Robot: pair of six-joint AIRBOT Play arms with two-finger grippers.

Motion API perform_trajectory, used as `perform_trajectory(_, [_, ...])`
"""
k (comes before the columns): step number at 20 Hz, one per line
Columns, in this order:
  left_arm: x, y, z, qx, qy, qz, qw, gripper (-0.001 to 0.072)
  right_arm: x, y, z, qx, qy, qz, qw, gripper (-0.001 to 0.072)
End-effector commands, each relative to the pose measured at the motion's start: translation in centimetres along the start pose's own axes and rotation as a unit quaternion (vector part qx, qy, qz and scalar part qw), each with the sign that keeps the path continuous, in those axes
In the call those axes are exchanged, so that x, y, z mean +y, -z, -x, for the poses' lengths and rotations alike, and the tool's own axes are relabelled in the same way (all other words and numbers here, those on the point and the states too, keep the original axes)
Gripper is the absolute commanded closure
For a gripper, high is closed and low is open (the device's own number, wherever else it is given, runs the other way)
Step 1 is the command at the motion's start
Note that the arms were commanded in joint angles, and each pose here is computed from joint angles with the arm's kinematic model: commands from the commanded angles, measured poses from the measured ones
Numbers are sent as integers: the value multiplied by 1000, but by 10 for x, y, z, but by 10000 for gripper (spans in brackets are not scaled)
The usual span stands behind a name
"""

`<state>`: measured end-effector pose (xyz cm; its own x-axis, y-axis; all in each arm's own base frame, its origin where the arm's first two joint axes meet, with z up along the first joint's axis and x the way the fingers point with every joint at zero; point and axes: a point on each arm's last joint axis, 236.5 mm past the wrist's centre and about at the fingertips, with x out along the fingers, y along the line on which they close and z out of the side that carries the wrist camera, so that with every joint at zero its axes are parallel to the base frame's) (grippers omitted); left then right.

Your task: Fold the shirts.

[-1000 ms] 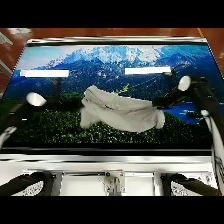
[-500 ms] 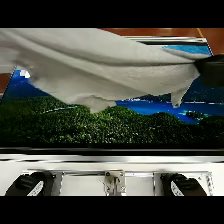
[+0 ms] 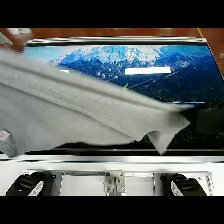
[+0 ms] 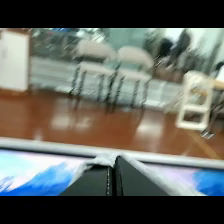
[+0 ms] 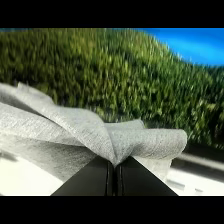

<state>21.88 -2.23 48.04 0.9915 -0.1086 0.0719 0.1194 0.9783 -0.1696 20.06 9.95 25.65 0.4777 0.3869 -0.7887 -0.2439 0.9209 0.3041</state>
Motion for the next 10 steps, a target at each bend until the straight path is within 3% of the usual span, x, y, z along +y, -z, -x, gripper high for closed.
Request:
perform_trajectory(1, [39, 47, -14, 85, -81, -44, 992, 670, -26, 49, -34, 121, 28, -38, 992, 653])
perform_trajectory(4, [31, 113, -64, 158, -63, -33, 985, 670, -50, 77, -98, 202, 25, -39, 978, 653])
perform_trajectory(7, [22, 206, -127, 233, -40, -22, 971, 670, -78, 50, -172, 186, 31, -51, 981, 653])
perform_trajectory(10, [12, 266, -193, 239, -17, -8, 971, 670, -121, 23, -242, 165, 72, -59, 982, 652])
